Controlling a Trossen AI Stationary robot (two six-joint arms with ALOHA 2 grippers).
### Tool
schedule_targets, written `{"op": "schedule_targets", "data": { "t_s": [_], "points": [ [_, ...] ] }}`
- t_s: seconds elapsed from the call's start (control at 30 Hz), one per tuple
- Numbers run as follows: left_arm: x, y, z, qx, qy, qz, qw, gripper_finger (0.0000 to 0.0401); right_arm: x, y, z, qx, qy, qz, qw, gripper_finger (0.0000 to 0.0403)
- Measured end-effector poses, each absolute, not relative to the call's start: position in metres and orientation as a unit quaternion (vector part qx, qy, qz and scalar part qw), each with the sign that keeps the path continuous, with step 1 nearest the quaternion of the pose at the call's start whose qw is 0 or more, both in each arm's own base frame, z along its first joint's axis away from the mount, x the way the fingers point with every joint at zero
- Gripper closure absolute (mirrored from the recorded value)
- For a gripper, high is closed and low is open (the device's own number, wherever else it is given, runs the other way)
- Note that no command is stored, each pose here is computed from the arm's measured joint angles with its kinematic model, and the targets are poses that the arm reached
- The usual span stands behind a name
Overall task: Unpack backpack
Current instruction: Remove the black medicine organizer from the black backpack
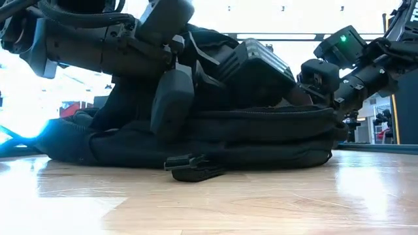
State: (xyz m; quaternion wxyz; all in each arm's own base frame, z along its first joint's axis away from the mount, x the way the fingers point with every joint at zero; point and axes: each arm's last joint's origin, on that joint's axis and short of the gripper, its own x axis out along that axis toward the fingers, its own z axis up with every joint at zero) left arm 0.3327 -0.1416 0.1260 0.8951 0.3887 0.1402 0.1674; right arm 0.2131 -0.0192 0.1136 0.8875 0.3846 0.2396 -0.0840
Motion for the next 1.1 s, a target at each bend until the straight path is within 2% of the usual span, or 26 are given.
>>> {"op": "schedule_targets", "data": {
  "t_s": [0.4, 0.83, 1.1],
  "points": [
    [0.329, -0.147, 0.134, 0.319, 0.079, 0.172, 0.929, 0.0252, 0.216, -0.02, 0.119, 0.384, 0.211, -0.072, 0.896, 0.024],
    [0.329, -0.148, 0.136, 0.297, 0.053, 0.149, 0.942, 0.0261, 0.218, -0.019, 0.124, 0.384, 0.193, -0.052, 0.901, 0.024],
    [0.304, -0.136, 0.13, 0.243, 0.003, 0.155, 0.957, 0.0262, 0.222, -0.011, 0.133, 0.38, 0.156, -0.01, 0.912, 0.0241]
  ]
}}
